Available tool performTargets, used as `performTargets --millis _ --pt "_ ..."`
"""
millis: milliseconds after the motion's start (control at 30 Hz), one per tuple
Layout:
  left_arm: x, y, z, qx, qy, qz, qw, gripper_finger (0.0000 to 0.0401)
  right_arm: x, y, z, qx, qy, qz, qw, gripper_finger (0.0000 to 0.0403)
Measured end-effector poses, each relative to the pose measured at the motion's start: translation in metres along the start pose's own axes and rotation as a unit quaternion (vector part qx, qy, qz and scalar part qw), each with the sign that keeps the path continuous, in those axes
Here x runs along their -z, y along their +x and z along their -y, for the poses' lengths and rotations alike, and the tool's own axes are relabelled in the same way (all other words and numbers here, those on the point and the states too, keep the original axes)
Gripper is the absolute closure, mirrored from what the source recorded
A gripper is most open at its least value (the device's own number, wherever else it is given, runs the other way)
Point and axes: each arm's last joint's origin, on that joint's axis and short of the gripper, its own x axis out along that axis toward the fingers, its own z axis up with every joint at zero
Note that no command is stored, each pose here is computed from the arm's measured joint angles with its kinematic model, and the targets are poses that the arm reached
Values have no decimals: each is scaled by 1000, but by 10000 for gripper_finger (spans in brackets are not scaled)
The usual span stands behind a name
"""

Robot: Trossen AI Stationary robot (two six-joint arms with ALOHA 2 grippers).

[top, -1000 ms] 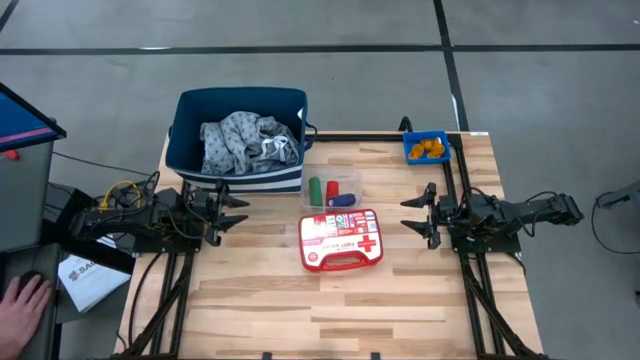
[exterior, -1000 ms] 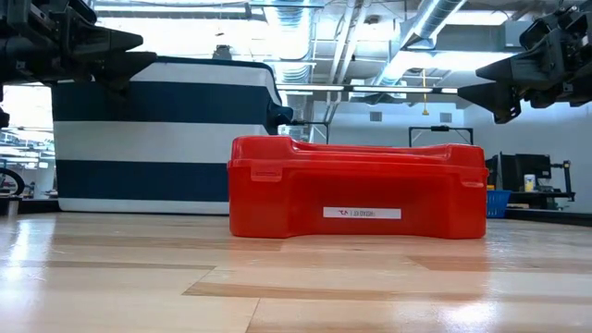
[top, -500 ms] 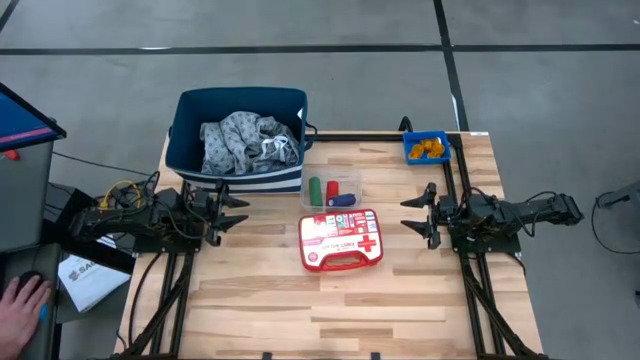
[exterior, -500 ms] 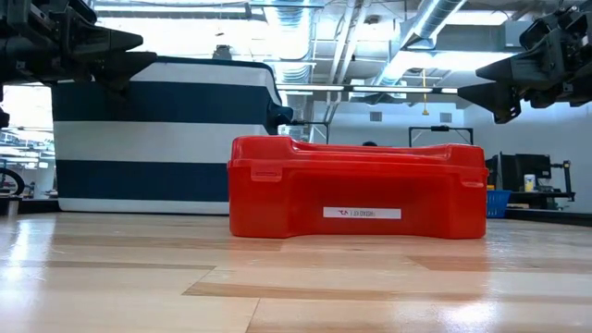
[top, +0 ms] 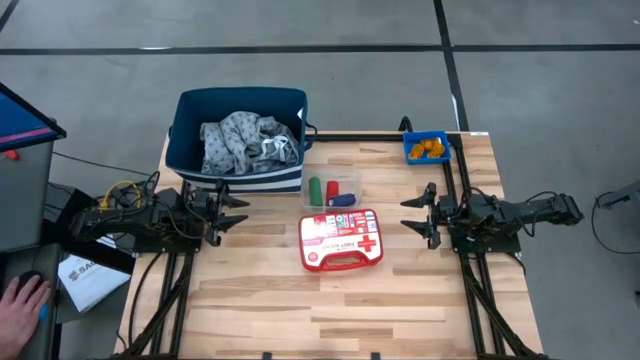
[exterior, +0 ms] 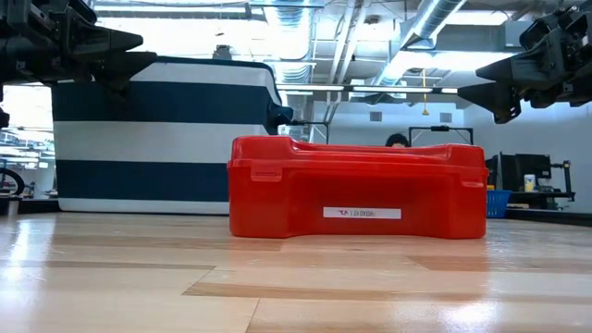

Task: Pick & place medical supplies in basket/bin
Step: Return to Home Position

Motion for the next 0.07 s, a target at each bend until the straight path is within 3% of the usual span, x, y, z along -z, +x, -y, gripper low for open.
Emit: performTargets --millis 67 --pt "0 0 0 0 0 0 1000 238 0 0 0 0 0 0 1000 143"
